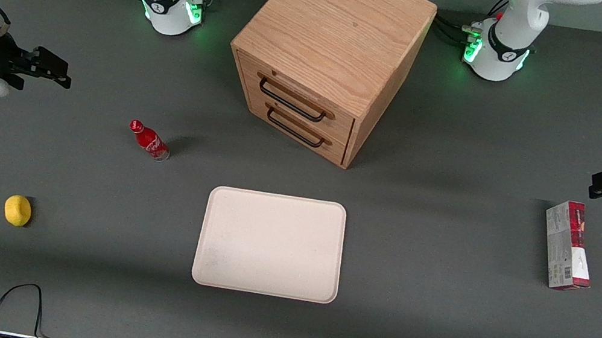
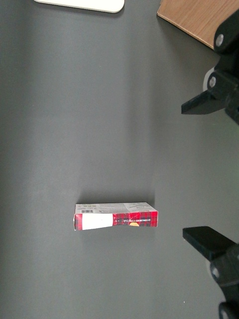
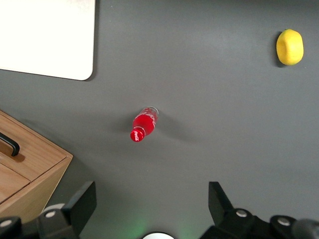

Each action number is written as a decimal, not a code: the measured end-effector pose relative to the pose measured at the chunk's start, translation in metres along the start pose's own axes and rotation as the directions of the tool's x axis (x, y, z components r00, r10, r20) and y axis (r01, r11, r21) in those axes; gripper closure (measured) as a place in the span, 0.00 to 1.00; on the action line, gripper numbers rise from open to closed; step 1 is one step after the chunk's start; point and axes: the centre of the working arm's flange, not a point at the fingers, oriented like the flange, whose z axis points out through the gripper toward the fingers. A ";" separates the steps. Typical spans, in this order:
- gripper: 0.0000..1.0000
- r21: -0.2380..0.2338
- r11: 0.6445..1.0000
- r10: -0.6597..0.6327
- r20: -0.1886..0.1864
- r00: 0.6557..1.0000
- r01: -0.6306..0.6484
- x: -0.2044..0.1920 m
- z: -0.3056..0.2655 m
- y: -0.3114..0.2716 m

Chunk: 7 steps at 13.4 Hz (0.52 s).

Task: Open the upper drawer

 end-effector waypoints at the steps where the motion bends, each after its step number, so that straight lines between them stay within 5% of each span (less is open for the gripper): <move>1: 0.00 0.001 1.000 0.008 -0.001 1.000 -0.008 0.000 -0.001 0.004; 7: 0.00 0.001 1.000 0.027 -0.025 0.999 -0.027 0.003 -0.012 0.001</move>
